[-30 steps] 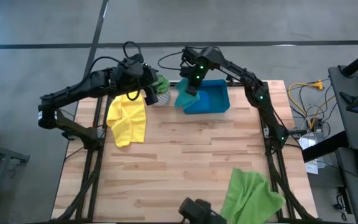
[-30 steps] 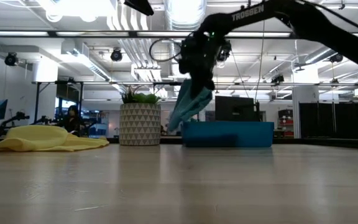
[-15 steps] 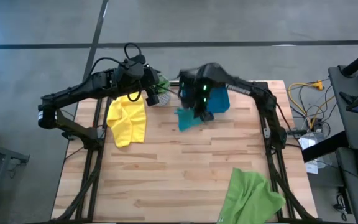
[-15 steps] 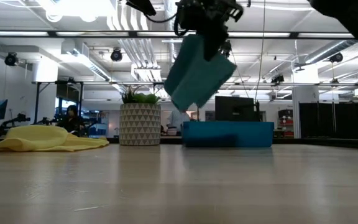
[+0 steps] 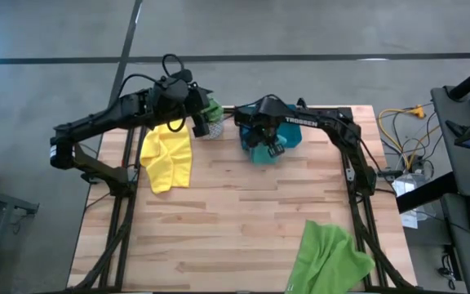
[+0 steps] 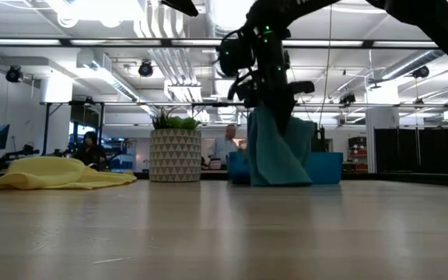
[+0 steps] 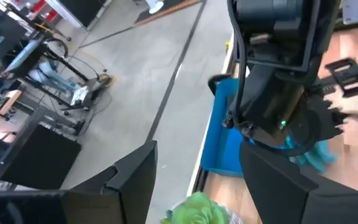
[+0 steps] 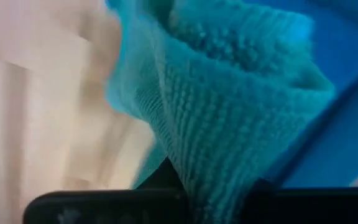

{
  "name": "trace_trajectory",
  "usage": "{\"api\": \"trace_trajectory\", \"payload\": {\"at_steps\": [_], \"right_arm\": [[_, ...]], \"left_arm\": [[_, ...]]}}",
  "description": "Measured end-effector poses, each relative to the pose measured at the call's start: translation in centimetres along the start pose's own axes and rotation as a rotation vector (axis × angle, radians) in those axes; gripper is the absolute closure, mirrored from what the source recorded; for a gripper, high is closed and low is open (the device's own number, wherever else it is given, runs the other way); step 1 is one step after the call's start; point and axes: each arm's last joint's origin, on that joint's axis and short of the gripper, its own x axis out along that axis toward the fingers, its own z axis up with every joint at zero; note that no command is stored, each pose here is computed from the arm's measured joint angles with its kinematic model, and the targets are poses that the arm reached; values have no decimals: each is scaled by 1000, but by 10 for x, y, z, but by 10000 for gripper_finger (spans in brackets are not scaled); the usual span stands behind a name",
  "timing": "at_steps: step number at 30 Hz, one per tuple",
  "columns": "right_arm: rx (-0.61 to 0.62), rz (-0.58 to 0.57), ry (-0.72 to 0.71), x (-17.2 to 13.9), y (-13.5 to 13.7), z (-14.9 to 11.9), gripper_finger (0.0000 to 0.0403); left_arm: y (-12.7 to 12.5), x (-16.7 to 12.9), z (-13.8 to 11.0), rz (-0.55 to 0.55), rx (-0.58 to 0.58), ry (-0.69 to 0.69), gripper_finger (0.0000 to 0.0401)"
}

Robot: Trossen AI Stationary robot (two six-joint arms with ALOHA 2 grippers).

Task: Fold microfiber towels
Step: Fold the light blue microfiber towel on top of the dark blue microfiber towel into the dark blue bin

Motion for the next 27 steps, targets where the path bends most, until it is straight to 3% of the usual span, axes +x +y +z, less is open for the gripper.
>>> {"api": "trace_trajectory", "payload": {"at_steps": [16, 27], "right_arm": [[52, -143, -114, -5, -40, -16, 394], [25, -106, -19, 36, -58, -14, 394]], "left_arm": [[0, 0, 0, -6, 2, 2, 186], [0, 0, -1, -9, 4, 6, 186]]}}
